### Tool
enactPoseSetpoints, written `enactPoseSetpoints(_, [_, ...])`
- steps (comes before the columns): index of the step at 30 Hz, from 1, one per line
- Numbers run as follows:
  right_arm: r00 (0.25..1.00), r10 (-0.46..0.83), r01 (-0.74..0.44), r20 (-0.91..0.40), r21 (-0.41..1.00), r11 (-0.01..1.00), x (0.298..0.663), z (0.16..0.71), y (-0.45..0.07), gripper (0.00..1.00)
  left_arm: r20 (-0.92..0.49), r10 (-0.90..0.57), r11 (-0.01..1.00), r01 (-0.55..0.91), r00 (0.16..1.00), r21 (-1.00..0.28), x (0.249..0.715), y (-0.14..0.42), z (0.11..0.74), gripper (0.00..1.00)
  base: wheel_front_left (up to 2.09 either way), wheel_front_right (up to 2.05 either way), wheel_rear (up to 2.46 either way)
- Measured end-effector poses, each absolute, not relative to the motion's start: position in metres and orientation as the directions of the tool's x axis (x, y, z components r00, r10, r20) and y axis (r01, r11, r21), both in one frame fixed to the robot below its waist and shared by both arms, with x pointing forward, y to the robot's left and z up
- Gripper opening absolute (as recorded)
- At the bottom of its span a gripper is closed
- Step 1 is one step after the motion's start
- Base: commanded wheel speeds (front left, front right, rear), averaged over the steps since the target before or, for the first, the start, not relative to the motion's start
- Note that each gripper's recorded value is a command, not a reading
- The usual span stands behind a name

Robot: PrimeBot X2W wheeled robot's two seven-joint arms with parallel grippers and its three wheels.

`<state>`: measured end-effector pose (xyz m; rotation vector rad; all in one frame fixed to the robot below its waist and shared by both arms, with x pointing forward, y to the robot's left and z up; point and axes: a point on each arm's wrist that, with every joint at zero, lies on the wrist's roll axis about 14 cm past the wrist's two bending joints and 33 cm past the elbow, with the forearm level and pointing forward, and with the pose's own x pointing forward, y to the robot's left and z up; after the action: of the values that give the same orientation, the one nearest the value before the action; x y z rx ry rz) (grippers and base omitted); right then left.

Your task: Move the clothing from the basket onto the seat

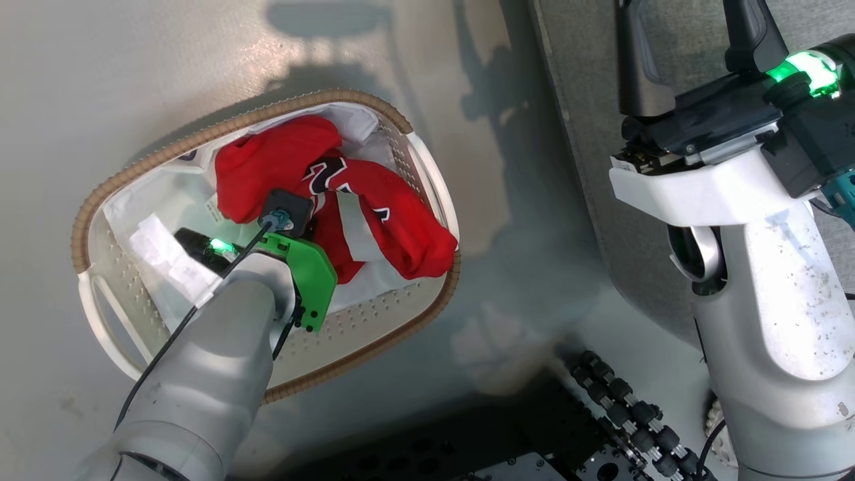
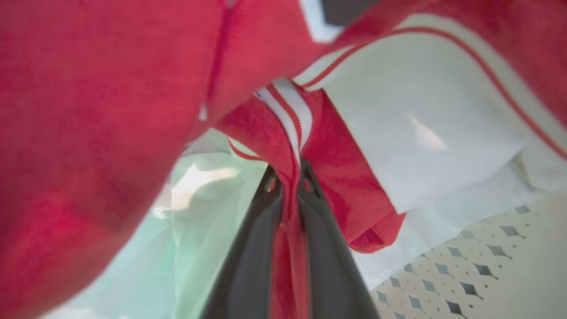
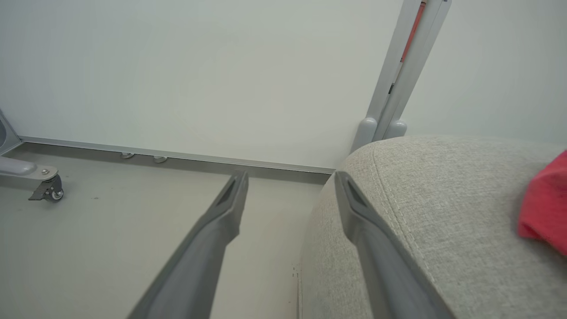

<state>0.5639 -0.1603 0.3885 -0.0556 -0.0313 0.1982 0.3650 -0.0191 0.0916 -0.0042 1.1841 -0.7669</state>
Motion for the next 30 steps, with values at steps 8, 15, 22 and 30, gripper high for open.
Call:
enactPoseSetpoints(8, [0.981,0.192,-0.190,0.024,-0.044,0.981,0.559,0.402,-0.160,1.00,-0.772,-0.573,0.774,0.491,0.276,-0.400,0.377,-0.021,0.122,0.00,0.00,0.00,0.00])
enactPoseSetpoints(15, [0.979,0.203,-0.202,0.035,-0.023,0.979,0.549,0.423,-0.153,1.00,-0.736,-0.585,0.780,0.484,0.339,-0.397,0.378,-0.018,0.157,0.00,0.00,0.00,0.00])
enactPoseSetpoints(22, [0.978,0.207,-0.207,0.037,-0.004,0.978,0.530,0.442,-0.147,1.00,-0.633,-0.623,0.770,0.505,0.460,-0.390,0.397,-0.029,0.212,0.00,0.00,0.00,0.00])
enactPoseSetpoints(30, [0.975,0.220,-0.221,0.039,0.029,0.975,0.503,0.461,-0.137,1.00,-0.506,-0.623,0.780,0.525,0.597,-0.340,0.408,-0.018,0.277,0.00,0.00,0.00,0.00])
